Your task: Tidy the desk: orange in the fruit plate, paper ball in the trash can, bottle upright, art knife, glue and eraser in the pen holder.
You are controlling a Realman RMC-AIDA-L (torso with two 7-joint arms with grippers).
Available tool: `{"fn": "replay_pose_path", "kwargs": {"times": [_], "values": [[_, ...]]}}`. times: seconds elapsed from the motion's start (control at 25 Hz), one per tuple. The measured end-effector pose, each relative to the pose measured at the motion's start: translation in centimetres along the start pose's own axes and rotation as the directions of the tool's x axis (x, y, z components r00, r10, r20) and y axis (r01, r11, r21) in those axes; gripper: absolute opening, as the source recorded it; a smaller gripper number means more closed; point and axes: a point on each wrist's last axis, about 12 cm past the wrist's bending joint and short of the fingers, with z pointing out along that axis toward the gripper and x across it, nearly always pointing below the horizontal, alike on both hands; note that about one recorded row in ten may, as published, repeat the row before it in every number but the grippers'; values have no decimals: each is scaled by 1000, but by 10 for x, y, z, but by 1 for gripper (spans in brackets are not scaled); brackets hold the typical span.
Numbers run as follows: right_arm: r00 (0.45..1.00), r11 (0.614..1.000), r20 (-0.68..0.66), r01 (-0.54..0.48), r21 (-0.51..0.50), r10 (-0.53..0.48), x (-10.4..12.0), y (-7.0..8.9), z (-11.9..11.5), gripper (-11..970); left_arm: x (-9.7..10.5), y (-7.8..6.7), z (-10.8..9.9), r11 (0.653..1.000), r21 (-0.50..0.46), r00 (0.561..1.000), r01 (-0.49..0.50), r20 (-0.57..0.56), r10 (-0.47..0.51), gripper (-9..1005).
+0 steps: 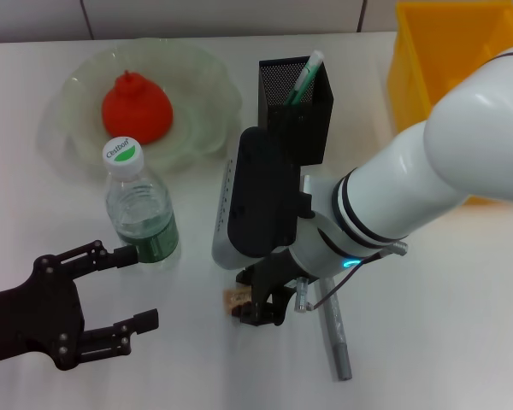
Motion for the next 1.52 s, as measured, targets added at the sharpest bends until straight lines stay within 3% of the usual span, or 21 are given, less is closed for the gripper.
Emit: {"fn": "replay_pose_path", "kwargs": {"times": [0.4,0.88,1.2,1.4,1.52], "values": [[1000,1000,-20,5,-2,-5,-1,-3,1,289,0,0,0,1000,-2,1000,0,-1,0,800],[999,1000,35,-25,18,24,-8,-4,-13,267,0,0,1,1000,4,1000,1,3,-1,800],[950,963,233,-242,120,210,3,-45,-71,267,-1,-2,9,1000,30,1000,0,13,-1,800],[894,917,382,-334,218,235,9,-70,-123,267,0,-5,16,998,60,1000,4,10,-5,800],[875,886,419,-376,272,242,16,-83,-141,267,-1,-5,26,996,92,1000,3,6,-4,800]]}}
